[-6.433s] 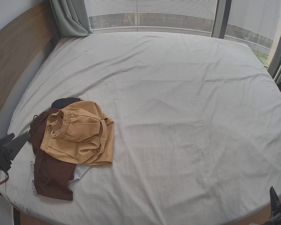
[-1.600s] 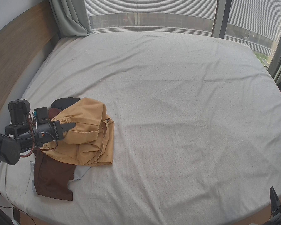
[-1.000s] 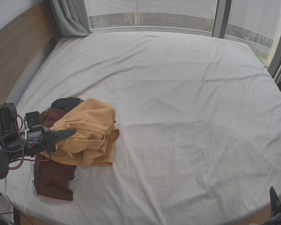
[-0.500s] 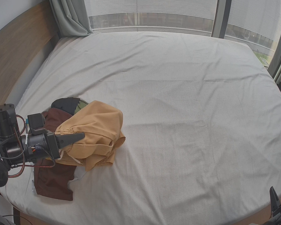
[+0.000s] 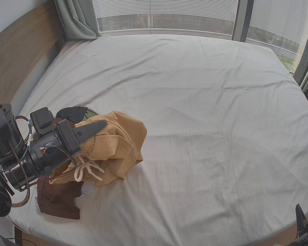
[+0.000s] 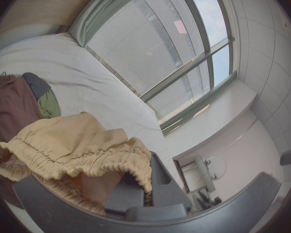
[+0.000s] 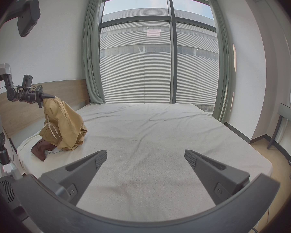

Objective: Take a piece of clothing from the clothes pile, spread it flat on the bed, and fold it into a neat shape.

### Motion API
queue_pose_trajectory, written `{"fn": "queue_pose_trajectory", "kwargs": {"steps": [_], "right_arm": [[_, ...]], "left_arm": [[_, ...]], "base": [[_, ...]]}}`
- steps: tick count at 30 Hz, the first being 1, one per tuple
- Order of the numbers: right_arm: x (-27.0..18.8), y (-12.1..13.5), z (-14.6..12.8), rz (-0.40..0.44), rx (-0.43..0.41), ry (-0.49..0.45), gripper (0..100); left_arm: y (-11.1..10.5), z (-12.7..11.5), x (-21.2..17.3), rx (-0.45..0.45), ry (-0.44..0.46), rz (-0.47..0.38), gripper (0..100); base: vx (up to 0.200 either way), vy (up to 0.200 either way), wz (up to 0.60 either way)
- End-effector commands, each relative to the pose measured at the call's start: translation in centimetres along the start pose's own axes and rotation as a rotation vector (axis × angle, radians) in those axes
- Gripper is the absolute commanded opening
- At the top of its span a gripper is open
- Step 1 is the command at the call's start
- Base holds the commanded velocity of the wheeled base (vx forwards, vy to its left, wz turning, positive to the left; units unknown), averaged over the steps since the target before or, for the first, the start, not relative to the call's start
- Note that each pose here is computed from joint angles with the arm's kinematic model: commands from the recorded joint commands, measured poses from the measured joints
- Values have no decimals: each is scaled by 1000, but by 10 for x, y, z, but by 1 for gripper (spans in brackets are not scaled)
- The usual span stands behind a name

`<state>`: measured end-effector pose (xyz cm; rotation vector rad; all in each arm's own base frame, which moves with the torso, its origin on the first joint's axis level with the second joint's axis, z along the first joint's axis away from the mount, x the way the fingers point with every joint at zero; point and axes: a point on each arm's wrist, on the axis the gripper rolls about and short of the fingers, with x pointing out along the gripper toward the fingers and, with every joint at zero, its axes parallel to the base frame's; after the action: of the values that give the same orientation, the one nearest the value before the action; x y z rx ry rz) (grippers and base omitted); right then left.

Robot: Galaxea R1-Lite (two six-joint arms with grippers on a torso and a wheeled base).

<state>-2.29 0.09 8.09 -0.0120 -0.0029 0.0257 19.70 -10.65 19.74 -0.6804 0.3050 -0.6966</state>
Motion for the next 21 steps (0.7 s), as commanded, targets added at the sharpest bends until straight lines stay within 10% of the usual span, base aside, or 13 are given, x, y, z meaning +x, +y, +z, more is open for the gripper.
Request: {"fn": "queue_pose_trajectory", "kwargs": {"steps": [1,13,21], "right_arm": [[1,0,-5,0,0,10,100],[1,0,-5,0,0,10,100],[1,0,-5,0,2,10,100]], "left_arm": [[-26,-9,7,-72,-34,-69,0],[-34,-35,71,-244,-79,-38,0],[-69,-59,126,-400,6,-190,0]], "base": [[0,0,0],[0,0,0],[0,0,0]]}}
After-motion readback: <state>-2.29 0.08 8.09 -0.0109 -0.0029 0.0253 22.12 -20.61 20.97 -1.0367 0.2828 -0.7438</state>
